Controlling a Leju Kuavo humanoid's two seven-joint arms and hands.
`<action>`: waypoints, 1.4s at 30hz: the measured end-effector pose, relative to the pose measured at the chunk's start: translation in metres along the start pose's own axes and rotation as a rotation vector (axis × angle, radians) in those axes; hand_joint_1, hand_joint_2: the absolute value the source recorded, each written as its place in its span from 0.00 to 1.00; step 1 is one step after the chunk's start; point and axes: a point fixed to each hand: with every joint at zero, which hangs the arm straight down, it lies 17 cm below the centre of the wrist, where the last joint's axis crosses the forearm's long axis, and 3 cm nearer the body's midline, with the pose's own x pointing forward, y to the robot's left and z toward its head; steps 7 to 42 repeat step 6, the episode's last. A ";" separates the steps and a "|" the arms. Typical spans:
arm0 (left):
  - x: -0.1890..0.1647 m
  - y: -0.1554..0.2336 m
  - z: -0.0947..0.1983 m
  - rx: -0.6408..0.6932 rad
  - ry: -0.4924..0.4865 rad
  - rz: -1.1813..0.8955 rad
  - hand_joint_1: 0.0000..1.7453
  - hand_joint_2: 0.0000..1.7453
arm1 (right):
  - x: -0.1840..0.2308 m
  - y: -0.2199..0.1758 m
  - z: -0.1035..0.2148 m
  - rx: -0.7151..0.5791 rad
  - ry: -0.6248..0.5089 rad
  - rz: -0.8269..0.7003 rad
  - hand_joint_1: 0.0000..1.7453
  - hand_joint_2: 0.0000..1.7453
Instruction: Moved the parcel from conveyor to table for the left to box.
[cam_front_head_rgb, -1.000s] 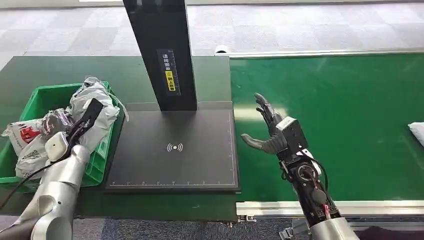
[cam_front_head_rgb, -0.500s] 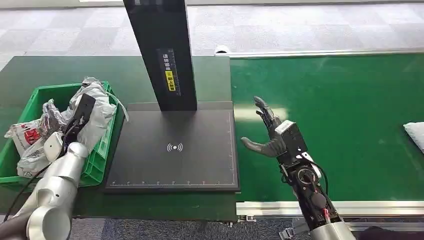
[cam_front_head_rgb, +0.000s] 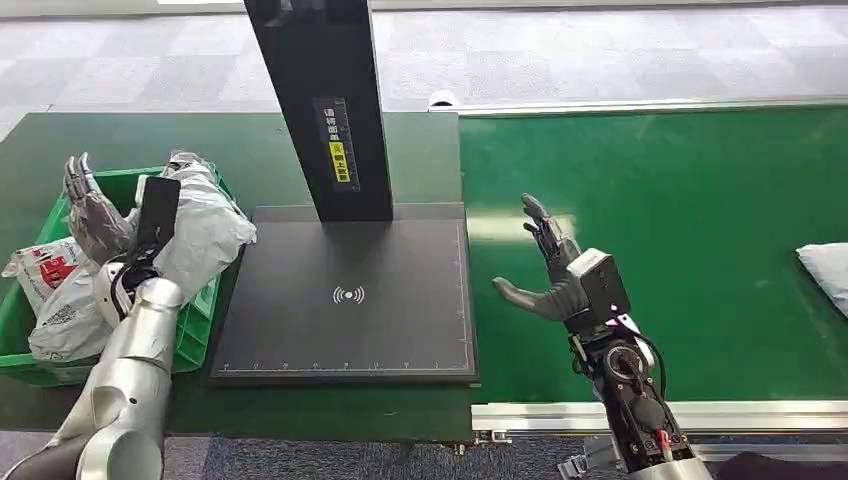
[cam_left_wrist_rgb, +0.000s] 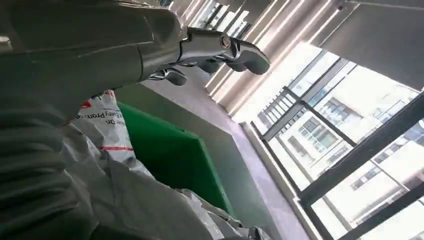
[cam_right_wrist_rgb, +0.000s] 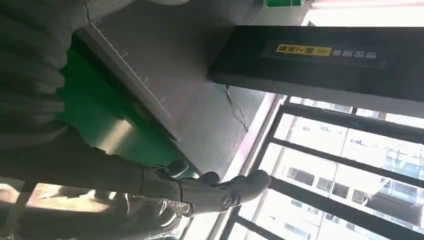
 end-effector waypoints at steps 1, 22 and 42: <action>0.004 0.002 0.000 0.007 -0.018 0.000 0.00 1.00 | 0.000 0.000 0.000 0.000 -0.002 -0.001 0.00 1.00; 0.050 0.022 0.006 0.092 -0.201 0.057 0.00 1.00 | 0.002 -0.003 0.000 -0.005 -0.011 -0.004 0.00 1.00; 0.050 0.022 0.006 0.092 -0.201 0.057 0.00 1.00 | 0.002 -0.003 0.000 -0.005 -0.011 -0.004 0.00 1.00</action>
